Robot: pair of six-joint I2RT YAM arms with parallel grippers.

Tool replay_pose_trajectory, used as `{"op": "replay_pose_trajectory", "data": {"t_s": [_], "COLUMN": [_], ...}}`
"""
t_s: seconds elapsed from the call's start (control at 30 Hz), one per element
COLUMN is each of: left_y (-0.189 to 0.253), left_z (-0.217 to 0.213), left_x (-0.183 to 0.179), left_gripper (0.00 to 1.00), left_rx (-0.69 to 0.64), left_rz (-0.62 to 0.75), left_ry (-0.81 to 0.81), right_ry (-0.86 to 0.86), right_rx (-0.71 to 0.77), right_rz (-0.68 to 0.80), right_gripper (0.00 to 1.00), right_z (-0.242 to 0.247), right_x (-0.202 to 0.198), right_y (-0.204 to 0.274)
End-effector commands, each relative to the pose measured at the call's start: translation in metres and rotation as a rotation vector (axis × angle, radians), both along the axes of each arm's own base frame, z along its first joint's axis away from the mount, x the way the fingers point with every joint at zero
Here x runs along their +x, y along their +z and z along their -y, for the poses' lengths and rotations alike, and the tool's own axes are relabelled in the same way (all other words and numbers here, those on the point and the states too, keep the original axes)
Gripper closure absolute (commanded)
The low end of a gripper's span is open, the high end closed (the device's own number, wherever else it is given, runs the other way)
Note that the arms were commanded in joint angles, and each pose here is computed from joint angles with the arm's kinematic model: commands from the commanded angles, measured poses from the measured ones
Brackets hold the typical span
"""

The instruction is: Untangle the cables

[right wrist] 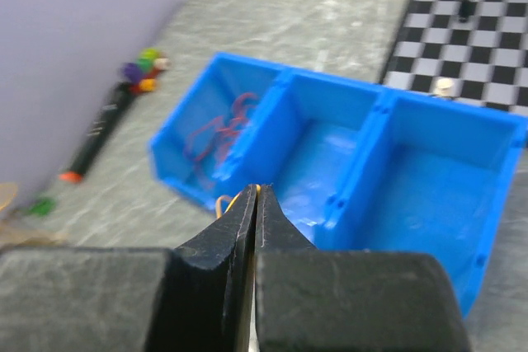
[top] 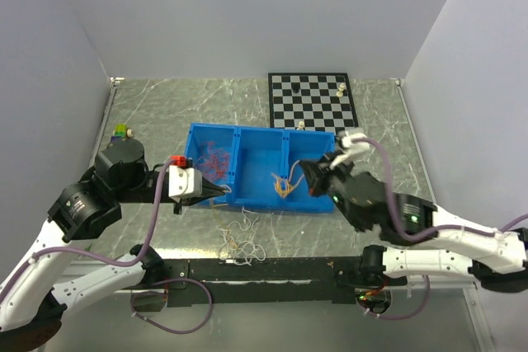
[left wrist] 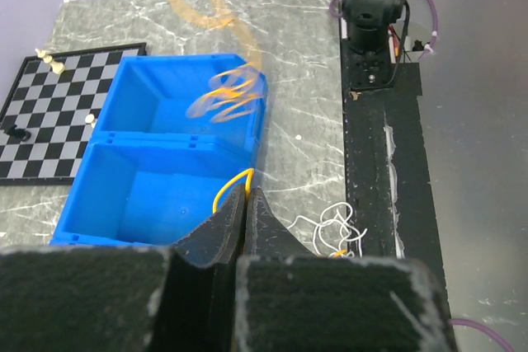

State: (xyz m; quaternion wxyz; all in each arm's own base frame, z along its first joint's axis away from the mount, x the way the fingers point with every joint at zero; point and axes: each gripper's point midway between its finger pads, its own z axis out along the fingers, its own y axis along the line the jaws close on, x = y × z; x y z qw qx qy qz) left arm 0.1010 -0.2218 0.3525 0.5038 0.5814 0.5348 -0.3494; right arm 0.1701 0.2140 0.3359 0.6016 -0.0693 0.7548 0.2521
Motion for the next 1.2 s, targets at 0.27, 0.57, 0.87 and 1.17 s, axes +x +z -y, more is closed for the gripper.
{"op": "replay_pose_trajectory", "data": {"t_s": [0.27,0.57,0.87,1.17], "left_y": [0.029,0.057,0.055,0.063], "left_z": [-0.002,0.001,0.0,0.002], "left_x": [-0.011,-0.008,-0.006,0.002], "left_gripper": [0.99,0.99,0.99,0.99], "left_rx": [-0.074,-0.119,-0.112,-0.122], "left_rz": [0.06,0.118,0.128,0.145], "left_ry": [-0.041,-0.046,-0.036,-0.005], "right_ry": [0.026,0.015,0.077,0.465], "right_rx": [-0.01,-0.073,0.003,0.081], "right_rz": [-0.065,-0.201,-0.157,-0.105], "right_gripper": [1.0,1.0,0.18,0.14], "right_z": [-0.055,-0.075,-0.065,-0.097], "right_x": [0.09,0.137,0.095,-0.046], "right_y": [-0.031,-0.098,-0.089,-0.115]}}
